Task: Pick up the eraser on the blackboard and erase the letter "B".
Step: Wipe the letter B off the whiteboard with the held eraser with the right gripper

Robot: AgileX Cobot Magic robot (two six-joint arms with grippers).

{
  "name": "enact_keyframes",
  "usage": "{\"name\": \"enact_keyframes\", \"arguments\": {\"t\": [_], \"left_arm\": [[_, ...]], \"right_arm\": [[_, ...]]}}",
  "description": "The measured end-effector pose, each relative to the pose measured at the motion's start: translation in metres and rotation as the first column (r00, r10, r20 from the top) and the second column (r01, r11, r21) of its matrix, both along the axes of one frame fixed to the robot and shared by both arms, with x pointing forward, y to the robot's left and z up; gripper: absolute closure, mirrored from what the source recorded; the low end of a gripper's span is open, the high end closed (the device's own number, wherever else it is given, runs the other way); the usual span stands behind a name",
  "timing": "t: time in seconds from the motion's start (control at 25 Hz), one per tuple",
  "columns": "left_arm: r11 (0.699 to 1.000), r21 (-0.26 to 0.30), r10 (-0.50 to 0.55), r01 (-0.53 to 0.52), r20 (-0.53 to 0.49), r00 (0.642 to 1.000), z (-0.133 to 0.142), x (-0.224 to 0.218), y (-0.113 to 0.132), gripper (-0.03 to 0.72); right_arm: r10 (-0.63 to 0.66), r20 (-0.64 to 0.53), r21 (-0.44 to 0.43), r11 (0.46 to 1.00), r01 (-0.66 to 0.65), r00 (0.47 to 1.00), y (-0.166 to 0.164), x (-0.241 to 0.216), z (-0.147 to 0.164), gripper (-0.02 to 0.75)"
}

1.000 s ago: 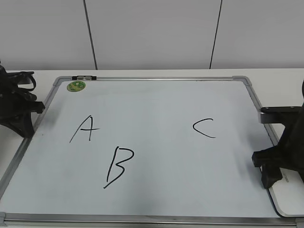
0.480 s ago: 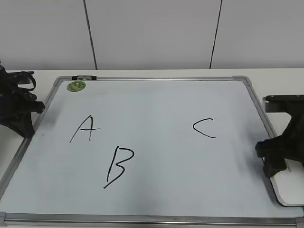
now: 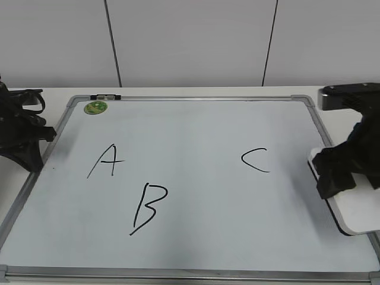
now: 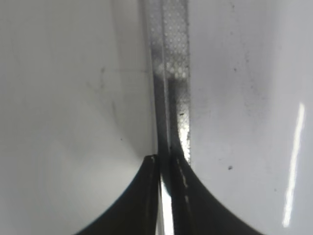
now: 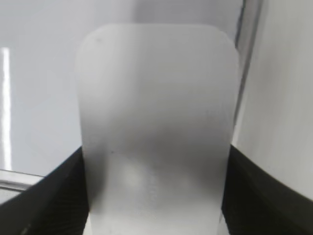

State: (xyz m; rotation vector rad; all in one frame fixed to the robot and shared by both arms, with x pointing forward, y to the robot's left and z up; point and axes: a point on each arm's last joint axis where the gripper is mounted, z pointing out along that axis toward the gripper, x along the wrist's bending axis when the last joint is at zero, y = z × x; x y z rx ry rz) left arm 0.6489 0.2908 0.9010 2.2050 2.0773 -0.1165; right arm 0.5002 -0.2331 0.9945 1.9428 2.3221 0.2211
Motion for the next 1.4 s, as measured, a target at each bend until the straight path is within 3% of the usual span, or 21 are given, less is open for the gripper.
{"name": "enact_keyframes", "arguments": {"t": [0.32,0.64,1.08,1.4], "left_arm": [[1.0,-0.001,0.001,-0.001,0.001,1.0,0.0,0.0,0.0,0.673],[1.0,-0.002,0.002,-0.002,0.002,1.0,0.0,0.0,0.0,0.673],[1.0,-0.002,0.002,-0.002,0.004,1.0,0.0,0.0,0.0,0.673],[1.0,-0.002,0.002,-0.002,0.004,1.0,0.0,0.0,0.0,0.673]], "right_arm": [[0.184,0.045,0.026,0.982,-0.185,0.982,0.059,0.005,0.035,0.188],[0.315,-0.016,0.011,0.949,-0.315,0.949,0.118,0.027,0.032,0.188],[0.468,-0.063,-0.004,0.883,-0.469,0.882,0.203,0.054,-0.011,0.188],[0.485,-0.083,-0.015,0.873,-0.487,0.871,0.226,0.075,-0.041,0.188]]}}
